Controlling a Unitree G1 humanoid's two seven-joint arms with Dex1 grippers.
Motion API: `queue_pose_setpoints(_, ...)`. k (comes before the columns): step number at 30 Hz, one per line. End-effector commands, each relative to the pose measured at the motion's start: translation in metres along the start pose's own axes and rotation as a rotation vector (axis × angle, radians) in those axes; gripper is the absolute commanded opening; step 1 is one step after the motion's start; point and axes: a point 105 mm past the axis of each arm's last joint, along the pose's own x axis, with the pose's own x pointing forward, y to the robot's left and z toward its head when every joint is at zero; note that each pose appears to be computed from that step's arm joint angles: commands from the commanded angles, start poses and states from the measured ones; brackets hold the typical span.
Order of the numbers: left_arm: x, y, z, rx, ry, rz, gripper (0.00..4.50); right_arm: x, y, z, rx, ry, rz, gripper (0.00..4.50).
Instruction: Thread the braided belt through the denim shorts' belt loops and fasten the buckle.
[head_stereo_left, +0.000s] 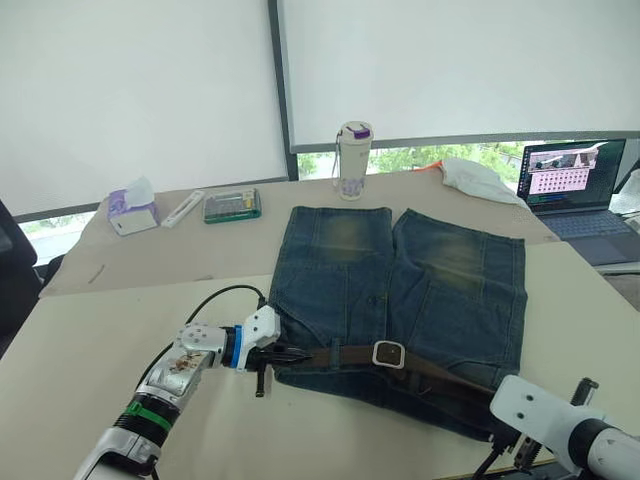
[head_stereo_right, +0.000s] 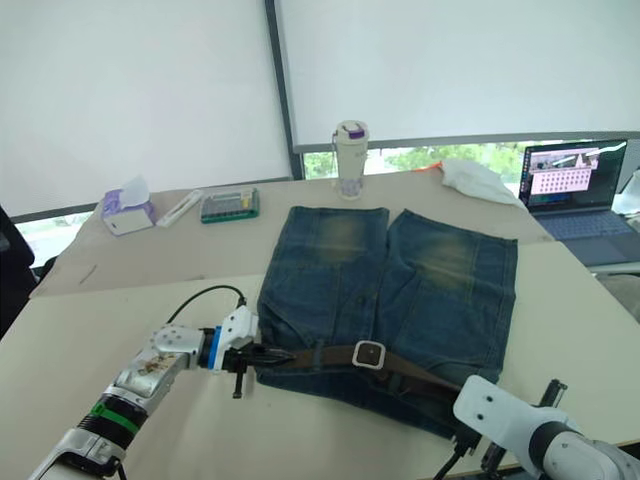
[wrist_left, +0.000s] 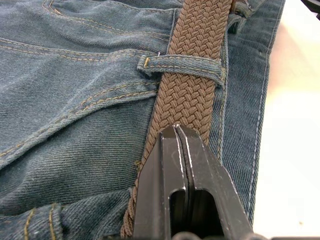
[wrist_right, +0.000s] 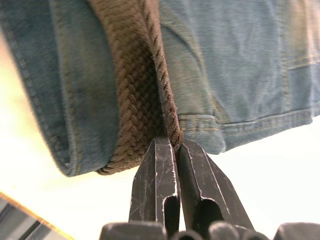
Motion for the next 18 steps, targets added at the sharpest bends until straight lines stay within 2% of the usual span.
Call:
queue_pose_setpoints(1,-0.022,0.001,-0.039,-0.116,0.128,0.088,0.03,0.004,-0.008,-0.002,0.054,-0.003,-0.063,0.0)
queue_pose_setpoints(4,-0.025,0.002,-0.025,-0.155,0.033,0.129,0.03,0.008,0.007,0.014,0.14,-0.109,-0.011,0.0)
queue_pose_setpoints(6,-0.028,0.0,-0.016,-0.195,-0.034,0.139,0.0,0.006,0.012,0.029,0.239,-0.205,0.009,0.78)
queue_pose_setpoints(9,-0.032,-0.004,0.004,-0.287,-0.141,0.11,0.0,0.005,0.016,0.045,0.284,-0.298,0.048,1.56)
queue_pose_setpoints(13,-0.038,0.002,0.039,-0.309,-0.241,0.094,0.0,0.0,0.023,0.073,0.376,-0.483,0.157,1.56)
queue_pose_setpoints(18,-0.031,0.006,0.081,-0.258,-0.29,0.017,0.0,-0.004,0.022,0.09,0.372,-0.571,0.224,0.05)
